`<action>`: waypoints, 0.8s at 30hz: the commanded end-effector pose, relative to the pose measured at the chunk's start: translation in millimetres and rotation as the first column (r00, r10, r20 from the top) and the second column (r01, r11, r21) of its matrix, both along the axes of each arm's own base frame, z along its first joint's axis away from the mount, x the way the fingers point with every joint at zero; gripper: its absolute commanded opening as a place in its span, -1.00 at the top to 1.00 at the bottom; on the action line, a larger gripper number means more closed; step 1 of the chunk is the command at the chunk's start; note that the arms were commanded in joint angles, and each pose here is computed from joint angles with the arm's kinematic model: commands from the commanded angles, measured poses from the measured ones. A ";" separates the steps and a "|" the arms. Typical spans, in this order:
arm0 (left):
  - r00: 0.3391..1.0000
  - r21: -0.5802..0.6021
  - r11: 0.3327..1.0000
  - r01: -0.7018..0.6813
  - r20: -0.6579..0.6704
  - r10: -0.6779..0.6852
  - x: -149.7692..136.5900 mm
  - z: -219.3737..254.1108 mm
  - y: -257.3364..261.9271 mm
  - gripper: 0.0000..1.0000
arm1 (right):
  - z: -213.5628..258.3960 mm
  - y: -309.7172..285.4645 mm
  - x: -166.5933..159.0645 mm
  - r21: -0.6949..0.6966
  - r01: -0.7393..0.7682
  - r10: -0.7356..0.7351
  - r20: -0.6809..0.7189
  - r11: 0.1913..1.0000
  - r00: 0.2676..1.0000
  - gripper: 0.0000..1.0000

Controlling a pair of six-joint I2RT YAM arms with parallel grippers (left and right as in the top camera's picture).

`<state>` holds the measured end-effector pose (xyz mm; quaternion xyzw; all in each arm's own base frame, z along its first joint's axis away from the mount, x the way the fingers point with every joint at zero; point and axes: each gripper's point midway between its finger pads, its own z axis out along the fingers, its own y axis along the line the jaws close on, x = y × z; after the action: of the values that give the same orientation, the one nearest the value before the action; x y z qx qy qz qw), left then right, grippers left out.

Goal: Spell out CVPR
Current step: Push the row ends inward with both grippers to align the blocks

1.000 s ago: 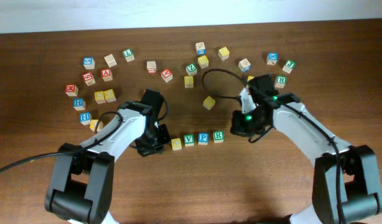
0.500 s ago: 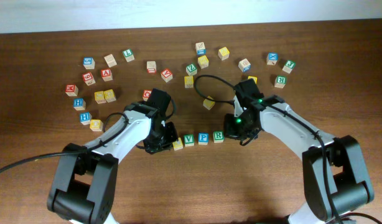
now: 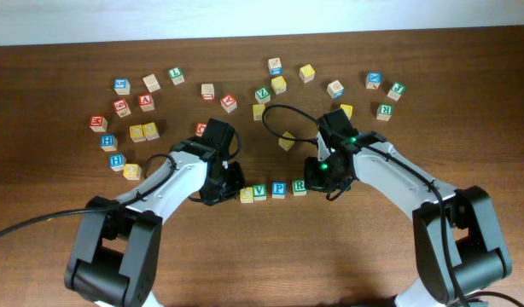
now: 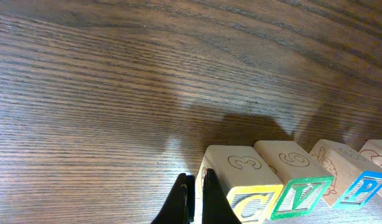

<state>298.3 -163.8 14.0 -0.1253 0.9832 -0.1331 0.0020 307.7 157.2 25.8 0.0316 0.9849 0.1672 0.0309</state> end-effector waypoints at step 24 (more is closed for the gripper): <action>0.998 -0.029 0.999 0.043 0.040 -0.042 -0.4 2.6 -21.7 1.00 | -12.0 39.5 -6.5 0.079 -0.095 0.095 0.004 0.992 0.995 0.92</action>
<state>301.6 -170.2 14.5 -0.1151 0.9840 -0.1353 0.0144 304.1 192.2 15.7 -0.0087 0.9794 0.2002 0.0269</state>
